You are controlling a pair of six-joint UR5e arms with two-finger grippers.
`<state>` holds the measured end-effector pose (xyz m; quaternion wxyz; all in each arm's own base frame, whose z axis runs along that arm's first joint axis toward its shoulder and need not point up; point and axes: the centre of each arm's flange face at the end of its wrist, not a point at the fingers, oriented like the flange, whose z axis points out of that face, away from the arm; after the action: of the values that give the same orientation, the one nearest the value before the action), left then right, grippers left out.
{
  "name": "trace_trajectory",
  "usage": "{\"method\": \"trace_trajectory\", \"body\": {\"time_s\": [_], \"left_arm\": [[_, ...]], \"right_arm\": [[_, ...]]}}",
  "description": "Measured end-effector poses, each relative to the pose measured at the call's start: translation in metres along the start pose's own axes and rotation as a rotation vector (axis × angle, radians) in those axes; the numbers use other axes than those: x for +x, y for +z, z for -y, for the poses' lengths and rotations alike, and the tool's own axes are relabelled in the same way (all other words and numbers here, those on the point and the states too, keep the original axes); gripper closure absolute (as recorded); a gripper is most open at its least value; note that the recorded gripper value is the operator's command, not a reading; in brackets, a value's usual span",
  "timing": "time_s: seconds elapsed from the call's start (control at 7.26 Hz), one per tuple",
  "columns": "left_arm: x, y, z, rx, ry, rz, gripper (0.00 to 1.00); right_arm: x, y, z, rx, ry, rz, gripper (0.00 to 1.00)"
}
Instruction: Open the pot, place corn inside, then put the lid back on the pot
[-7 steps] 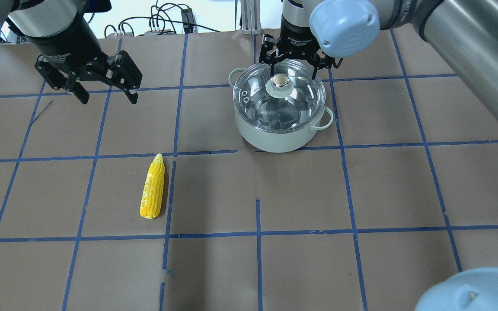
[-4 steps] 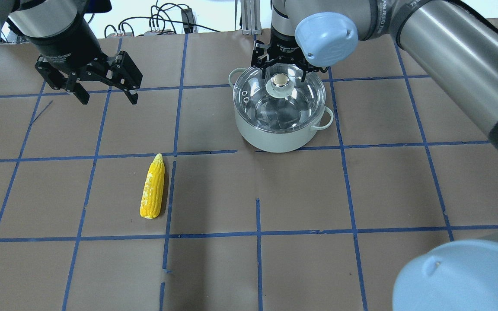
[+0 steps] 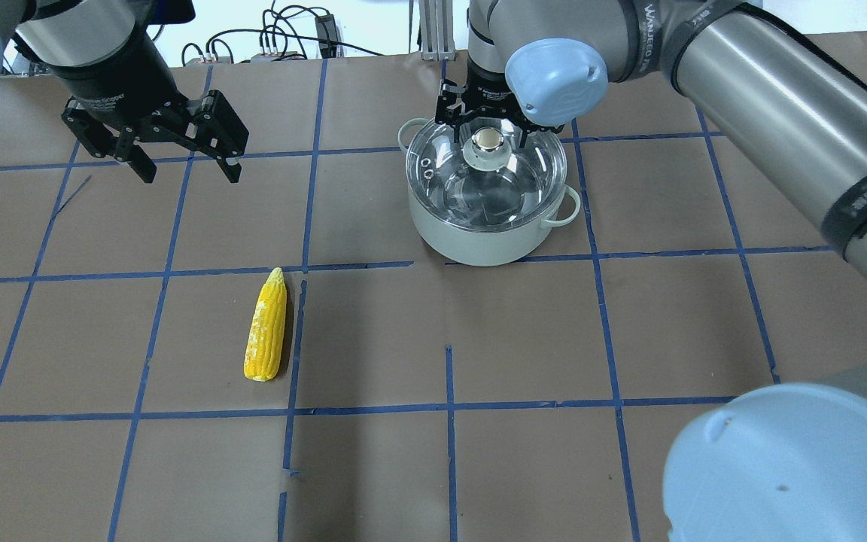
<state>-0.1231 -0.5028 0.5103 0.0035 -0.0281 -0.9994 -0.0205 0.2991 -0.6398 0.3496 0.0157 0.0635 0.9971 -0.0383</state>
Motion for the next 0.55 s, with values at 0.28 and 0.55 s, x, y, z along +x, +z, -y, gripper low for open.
{"method": "trace_trajectory", "body": {"time_s": [0.28,0.55], "left_arm": [[0.0001,-0.0001,0.0,0.0,0.0,-0.001,0.0],[0.0001,-0.0001,0.0,0.001,0.0,-0.001,0.0]], "right_arm": [[-0.0007,0.0051,0.0024,0.003,0.001,-0.001,0.31],[-0.0007,0.0049,0.0025,0.004,0.0,-0.002,0.54]]}}
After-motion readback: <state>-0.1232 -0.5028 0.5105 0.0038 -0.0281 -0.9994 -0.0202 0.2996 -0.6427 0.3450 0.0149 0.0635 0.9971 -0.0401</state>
